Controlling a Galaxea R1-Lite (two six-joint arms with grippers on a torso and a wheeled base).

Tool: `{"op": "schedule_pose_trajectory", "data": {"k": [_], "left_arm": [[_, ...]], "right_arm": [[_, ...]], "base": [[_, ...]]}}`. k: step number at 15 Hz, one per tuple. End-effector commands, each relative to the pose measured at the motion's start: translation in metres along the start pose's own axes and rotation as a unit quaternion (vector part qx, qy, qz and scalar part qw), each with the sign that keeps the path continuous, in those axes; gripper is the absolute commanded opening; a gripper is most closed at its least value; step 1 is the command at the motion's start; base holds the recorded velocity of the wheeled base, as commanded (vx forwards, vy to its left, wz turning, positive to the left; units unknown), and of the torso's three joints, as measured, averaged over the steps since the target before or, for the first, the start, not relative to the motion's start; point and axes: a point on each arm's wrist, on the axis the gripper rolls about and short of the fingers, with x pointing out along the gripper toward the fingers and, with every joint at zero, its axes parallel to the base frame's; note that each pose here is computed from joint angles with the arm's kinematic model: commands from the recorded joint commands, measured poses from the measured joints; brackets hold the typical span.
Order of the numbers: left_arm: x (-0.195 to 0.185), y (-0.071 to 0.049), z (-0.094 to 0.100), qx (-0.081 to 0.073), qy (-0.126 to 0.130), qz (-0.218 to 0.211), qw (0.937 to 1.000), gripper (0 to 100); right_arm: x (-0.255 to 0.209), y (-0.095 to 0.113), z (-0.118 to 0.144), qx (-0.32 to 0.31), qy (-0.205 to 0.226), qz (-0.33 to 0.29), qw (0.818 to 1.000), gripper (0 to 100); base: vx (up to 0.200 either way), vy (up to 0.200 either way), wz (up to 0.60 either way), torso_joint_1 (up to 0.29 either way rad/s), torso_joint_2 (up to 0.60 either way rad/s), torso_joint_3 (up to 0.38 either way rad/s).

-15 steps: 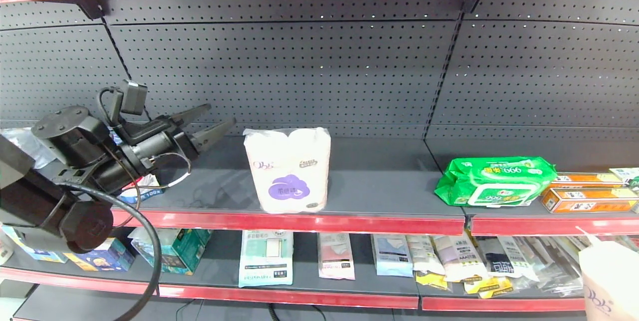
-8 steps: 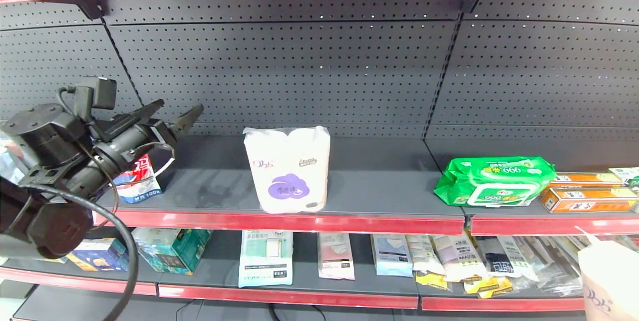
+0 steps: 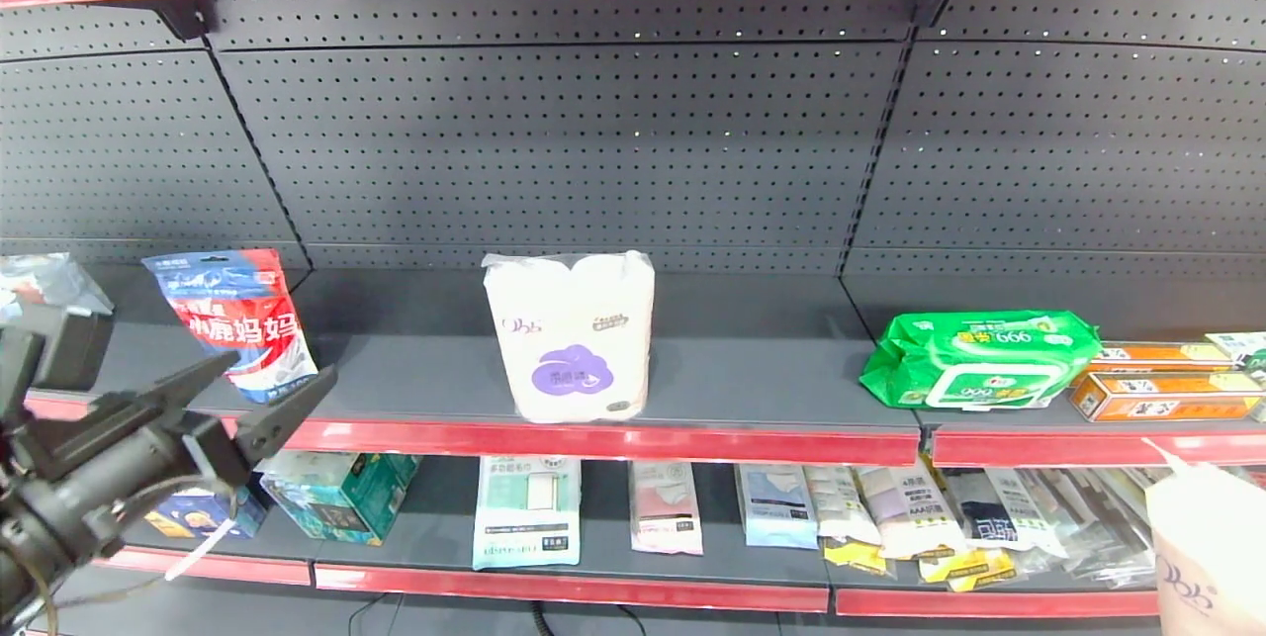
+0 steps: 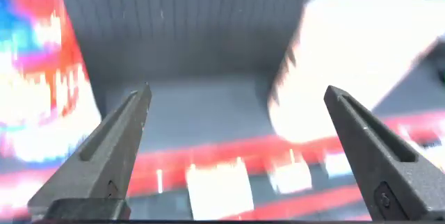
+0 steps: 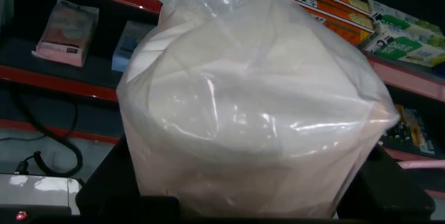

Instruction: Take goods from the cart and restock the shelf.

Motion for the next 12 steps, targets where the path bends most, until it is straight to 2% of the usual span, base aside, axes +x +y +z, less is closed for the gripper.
{"op": "schedule_pose_trajectory", "data": {"k": [1, 4, 6, 8, 12], "left_arm": [[-0.047, -0.015, -0.001, 0.008, -0.019, 0.028, 0.9994, 100], [-0.057, -0.018, 0.012, 0.007, -0.022, 0.04, 0.999, 100], [-0.073, -0.024, 0.02, 0.0, 0.014, 0.045, 0.9989, 100], [-0.093, -0.03, 0.014, 0.005, 0.04, 0.044, 0.9982, 100], [-0.127, -0.04, -0.002, 0.006, 0.025, 0.051, 0.9984, 100]], "right_arm": [[0.001, 0.001, -0.001, 0.0, 0.001, 0.01, 1.0, 0], [0.002, 0.002, -0.003, -0.001, 0.003, 0.018, 1.0, 0], [0.001, 0.003, -0.004, 0.001, -0.005, 0.034, 0.999, 0], [0.002, 0.004, -0.006, 0.002, -0.004, 0.045, 0.999, 0], [0.0, 0.005, -0.006, 0.003, -0.016, 0.043, 0.999, 0]], "base": [[0.0, 0.0, 0.0, 0.0, 0.0, 0.0], [0.0, 0.0, 0.0, 0.0, 0.0, 0.0], [0.0, 0.0, 0.0, 0.0, 0.0, 0.0], [0.0, 0.0, 0.0, 0.0, 0.0, 0.0], [0.0, 0.0, 0.0, 0.0, 0.0, 0.0]]}}
